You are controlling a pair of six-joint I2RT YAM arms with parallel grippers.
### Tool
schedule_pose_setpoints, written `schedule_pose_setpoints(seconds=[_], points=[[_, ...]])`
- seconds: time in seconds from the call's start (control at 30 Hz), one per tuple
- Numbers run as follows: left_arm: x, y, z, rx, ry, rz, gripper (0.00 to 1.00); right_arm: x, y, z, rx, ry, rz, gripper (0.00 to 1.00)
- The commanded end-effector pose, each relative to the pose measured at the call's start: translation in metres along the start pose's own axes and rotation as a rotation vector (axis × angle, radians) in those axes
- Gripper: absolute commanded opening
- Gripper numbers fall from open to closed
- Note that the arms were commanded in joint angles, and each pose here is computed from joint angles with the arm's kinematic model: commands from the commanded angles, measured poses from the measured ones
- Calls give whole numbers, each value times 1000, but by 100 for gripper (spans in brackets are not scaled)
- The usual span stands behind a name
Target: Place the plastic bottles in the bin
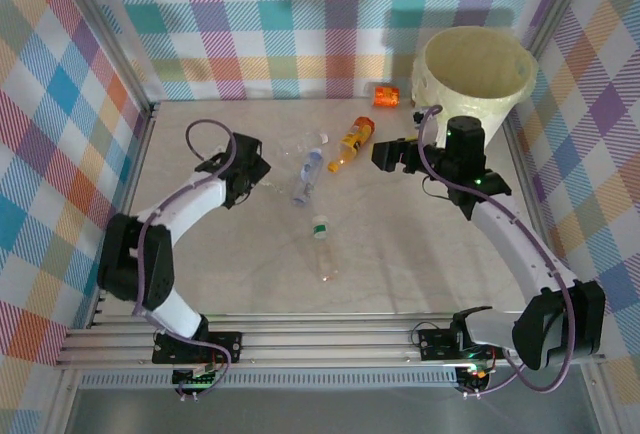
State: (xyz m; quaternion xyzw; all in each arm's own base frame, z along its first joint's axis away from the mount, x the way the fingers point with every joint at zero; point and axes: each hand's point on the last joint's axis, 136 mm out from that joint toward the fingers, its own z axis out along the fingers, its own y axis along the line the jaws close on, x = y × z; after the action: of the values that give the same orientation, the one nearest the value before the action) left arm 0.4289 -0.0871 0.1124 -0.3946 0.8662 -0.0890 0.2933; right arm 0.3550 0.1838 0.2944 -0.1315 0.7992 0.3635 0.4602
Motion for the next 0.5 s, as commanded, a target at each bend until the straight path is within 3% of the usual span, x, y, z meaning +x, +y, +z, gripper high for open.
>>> schedule_pose_setpoints(seconds=[0.0,0.33,0.47], points=[[6,-19,16,3,89,-37,100,-6,9,-10,2,-30,-49,100],[29,-11,64,-183,188,-192,99,-5,8,-22,45,-33,-91,100],[37,-9,75,-189,206,-219,94,-3,8,-24,52,-24,-102,100]])
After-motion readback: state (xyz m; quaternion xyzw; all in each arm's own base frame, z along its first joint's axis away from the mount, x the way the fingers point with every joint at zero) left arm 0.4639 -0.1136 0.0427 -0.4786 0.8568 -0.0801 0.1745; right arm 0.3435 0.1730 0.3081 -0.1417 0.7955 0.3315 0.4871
